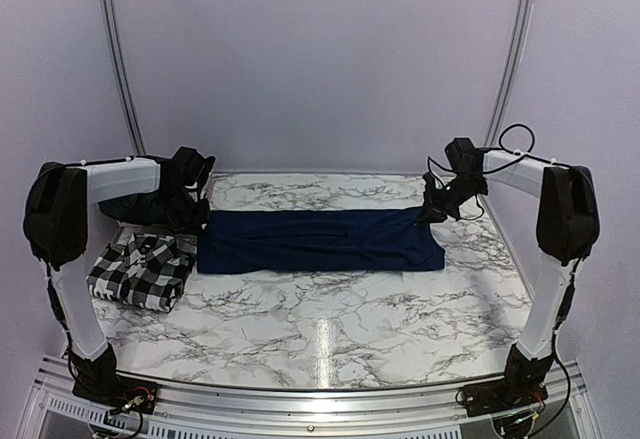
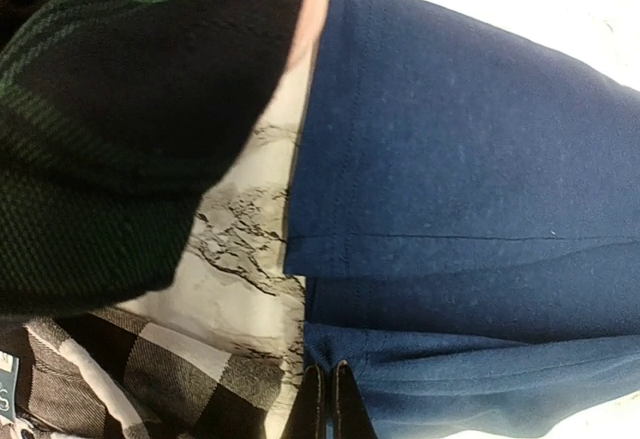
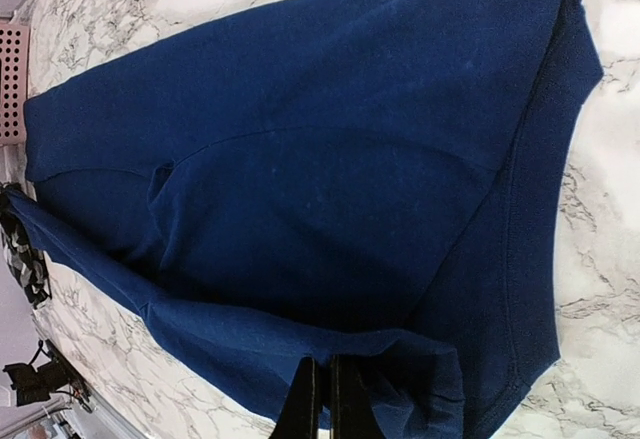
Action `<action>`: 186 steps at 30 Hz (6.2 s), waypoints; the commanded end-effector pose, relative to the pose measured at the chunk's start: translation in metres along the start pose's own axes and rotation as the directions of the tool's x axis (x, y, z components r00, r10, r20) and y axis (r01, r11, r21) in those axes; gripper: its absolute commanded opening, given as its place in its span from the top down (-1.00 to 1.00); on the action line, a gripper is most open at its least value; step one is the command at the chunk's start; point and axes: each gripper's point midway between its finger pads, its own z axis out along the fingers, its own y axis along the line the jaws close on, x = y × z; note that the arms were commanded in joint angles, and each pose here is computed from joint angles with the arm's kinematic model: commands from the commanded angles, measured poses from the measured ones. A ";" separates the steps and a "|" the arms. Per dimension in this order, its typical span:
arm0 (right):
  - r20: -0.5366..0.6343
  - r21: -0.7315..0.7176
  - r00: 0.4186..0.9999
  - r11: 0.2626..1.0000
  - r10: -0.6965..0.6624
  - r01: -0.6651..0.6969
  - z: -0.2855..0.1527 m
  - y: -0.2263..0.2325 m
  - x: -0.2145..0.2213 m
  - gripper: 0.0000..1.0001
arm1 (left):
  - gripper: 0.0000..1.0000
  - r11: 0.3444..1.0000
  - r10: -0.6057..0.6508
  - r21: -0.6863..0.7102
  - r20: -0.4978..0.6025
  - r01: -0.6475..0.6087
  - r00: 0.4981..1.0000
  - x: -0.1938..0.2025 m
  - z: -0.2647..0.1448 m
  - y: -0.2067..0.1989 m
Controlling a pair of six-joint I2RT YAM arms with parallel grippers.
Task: Fold and stack the mixed laundry pile
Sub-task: Fold the 1/3-folded T-shirt at the center of the board, then move the rectangle-folded T-shirt to the center of the board, then smooth out the rectangle-folded T-shirt at the center of the board.
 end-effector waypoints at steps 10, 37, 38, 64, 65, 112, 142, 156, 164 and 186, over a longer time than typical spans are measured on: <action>0.053 0.023 0.999 1.000 0.000 -0.001 0.015 -0.016 -0.030 1.00 | 1.00 0.998 -0.004 -0.070 0.036 0.006 0.999 -0.017 0.024 0.013; 0.072 -0.018 0.997 0.999 -0.028 0.030 -0.021 -0.040 0.056 0.30 | -0.12 0.993 0.097 0.072 -0.031 -0.095 0.995 0.043 -0.003 -0.005; 0.082 -0.012 0.996 0.999 -0.042 0.043 -0.020 -0.042 0.055 0.30 | -0.13 0.992 0.105 0.076 -0.042 -0.102 0.994 0.048 -0.001 -0.006; 0.001 0.128 1.000 0.992 0.000 0.000 -0.019 -0.075 0.074 1.00 | 0.16 0.978 0.210 0.018 -0.163 -0.210 0.964 0.081 0.026 0.004; 0.000 0.142 1.000 0.990 0.009 -0.009 -0.024 -0.078 0.078 1.00 | 0.21 0.975 0.223 0.022 -0.170 -0.222 0.960 0.083 0.024 0.005; 0.000 -0.022 0.990 0.990 0.141 -0.141 -0.024 -0.066 0.108 0.18 | -0.24 0.041 0.659 0.226 0.726 -0.973 0.196 0.183 -0.105 -0.437; 0.000 0.047 0.989 0.988 0.148 -0.148 -0.024 -0.079 0.108 0.17 | 0.25 0.001 0.588 0.149 0.800 -0.989 0.121 0.224 -0.011 -0.513; -0.013 0.065 0.987 0.986 0.157 -0.156 -0.014 -0.087 0.108 0.26 | 0.21 0.011 0.594 0.182 0.790 -0.983 0.153 0.216 -0.006 -0.507; -0.011 0.056 0.988 0.987 0.152 -0.152 -0.017 -0.084 0.107 0.70 | 0.47 0.021 0.596 0.213 0.782 -0.977 0.183 0.218 0.003 -0.505; 0.008 0.033 0.991 0.990 0.136 -0.137 -0.026 -0.075 0.101 1.00 | 0.59 0.035 0.570 0.187 0.803 -0.982 0.173 0.200 -0.019 -0.507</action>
